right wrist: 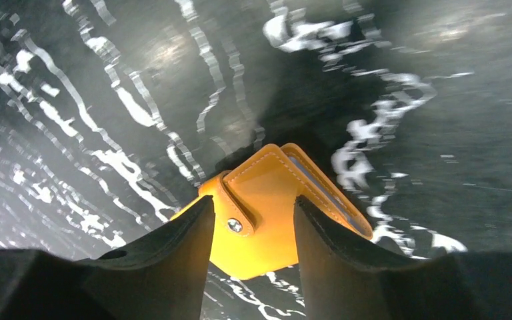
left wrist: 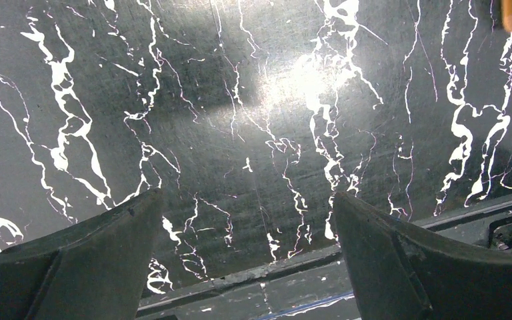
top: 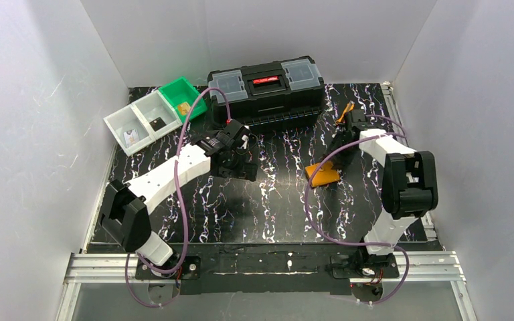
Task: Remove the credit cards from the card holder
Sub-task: Move the card holder to the center of the board.
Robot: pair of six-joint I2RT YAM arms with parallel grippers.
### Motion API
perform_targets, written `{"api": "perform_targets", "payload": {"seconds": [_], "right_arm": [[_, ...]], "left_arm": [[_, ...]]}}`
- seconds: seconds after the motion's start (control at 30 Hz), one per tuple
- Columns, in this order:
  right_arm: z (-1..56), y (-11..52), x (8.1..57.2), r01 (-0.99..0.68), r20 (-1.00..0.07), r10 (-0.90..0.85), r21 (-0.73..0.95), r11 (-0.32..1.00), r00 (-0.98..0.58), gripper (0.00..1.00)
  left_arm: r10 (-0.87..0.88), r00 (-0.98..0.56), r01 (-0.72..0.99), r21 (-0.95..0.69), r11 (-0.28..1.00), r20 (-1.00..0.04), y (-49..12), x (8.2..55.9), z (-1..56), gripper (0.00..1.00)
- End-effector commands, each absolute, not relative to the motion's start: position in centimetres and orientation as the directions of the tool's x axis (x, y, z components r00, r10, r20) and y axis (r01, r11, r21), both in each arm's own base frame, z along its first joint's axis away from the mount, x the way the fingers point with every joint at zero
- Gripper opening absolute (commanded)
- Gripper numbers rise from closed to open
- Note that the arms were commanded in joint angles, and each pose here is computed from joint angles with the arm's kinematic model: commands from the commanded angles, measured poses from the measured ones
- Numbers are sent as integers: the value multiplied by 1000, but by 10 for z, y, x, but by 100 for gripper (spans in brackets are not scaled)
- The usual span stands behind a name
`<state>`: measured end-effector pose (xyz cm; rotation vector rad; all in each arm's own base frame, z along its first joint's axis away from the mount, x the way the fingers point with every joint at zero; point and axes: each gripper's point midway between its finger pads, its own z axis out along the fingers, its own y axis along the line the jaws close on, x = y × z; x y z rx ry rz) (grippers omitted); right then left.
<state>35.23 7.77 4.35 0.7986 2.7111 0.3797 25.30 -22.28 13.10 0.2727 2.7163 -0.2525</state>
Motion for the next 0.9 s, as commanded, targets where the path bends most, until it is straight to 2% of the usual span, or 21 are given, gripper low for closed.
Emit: {"api": "perform_targets", "payload": {"seconds": [0.0,0.3,0.37,0.47,0.63,0.87], "right_arm": [[47,119,344,393,-170,466,339,855,-868,53],[49,238,298,142,-108,207,432,891,-972,47],[52,260,280,102,-92,159,446,889,-983,47],[65,256,274,119,-105,189,467,876,-976,50],[96,207,280,172,-175,285,475,863,-942,57],[72,201,241,207,-80,297,549,810,-952,55]], "left_arm": [[150,-896,213,-109,971,-419,-206,246,139,100],[139,-915,191,-104,976,-378,-201,236,122,100],[132,-922,185,-112,976,-364,-202,233,117,95],[121,-928,178,-134,975,-351,-206,230,112,92],[140,-923,199,-135,971,-359,-224,226,108,82],[164,-910,206,-72,976,-380,-268,223,93,63]]}}
